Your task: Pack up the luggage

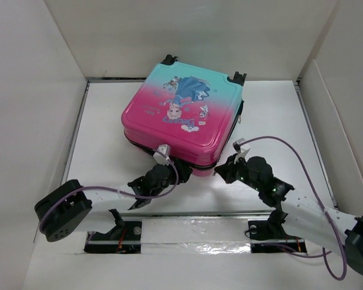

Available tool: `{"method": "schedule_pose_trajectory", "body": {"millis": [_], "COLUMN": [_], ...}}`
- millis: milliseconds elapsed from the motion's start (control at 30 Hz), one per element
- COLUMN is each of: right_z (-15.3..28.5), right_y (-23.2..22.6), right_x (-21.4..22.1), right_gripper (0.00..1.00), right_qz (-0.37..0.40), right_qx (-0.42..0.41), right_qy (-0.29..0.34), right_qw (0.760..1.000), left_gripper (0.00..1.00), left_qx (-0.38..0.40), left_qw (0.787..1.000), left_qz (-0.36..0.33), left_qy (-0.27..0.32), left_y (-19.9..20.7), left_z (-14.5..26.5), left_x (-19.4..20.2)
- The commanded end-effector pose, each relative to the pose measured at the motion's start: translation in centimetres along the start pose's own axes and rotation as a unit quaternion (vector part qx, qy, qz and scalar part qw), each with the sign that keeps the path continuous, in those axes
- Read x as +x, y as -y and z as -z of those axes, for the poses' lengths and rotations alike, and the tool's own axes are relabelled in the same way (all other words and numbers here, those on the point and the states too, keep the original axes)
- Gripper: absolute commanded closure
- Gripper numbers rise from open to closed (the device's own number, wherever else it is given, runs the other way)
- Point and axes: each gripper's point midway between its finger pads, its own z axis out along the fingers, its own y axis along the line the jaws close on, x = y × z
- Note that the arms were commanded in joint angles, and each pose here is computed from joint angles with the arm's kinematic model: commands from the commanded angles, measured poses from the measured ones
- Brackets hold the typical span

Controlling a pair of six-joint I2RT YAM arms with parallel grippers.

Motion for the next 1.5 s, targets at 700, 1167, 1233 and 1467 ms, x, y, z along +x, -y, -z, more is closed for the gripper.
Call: {"method": "schedule_pose_trajectory", "body": {"millis": [700, 1167, 1233, 1467], "right_z": [-5.5, -3.1, -2.8, -1.5], "right_y": [-13.3, -11.3, -11.2, -11.0], "right_x": [-5.2, -3.0, -3.0, -2.3], "right_gripper": [1.0, 1.0, 1.0, 1.0], "right_qz": [-0.148, -0.113, -0.106, -0.099], "right_qx": [-0.064, -0.053, -0.052, -0.065], "right_qy": [0.116, 0.091, 0.085, 0.076], "right_qw": [0.98, 0.988, 0.989, 0.99], "left_gripper": [0.45, 0.25, 0.25, 0.29], "left_qx": [0.109, -0.078, -0.109, -0.119], "left_qw": [0.989, 0.868, 0.863, 0.862], "left_qz": [0.035, 0.18, 0.188, 0.285], "left_qy": [0.092, 0.456, 0.455, 0.402], "left_y": [7.0, -4.7, -6.5, -15.9], "left_z": [-2.4, 12.9, 11.8, 8.6], "left_x": [-7.6, -30.5, -33.1, -34.5]}}
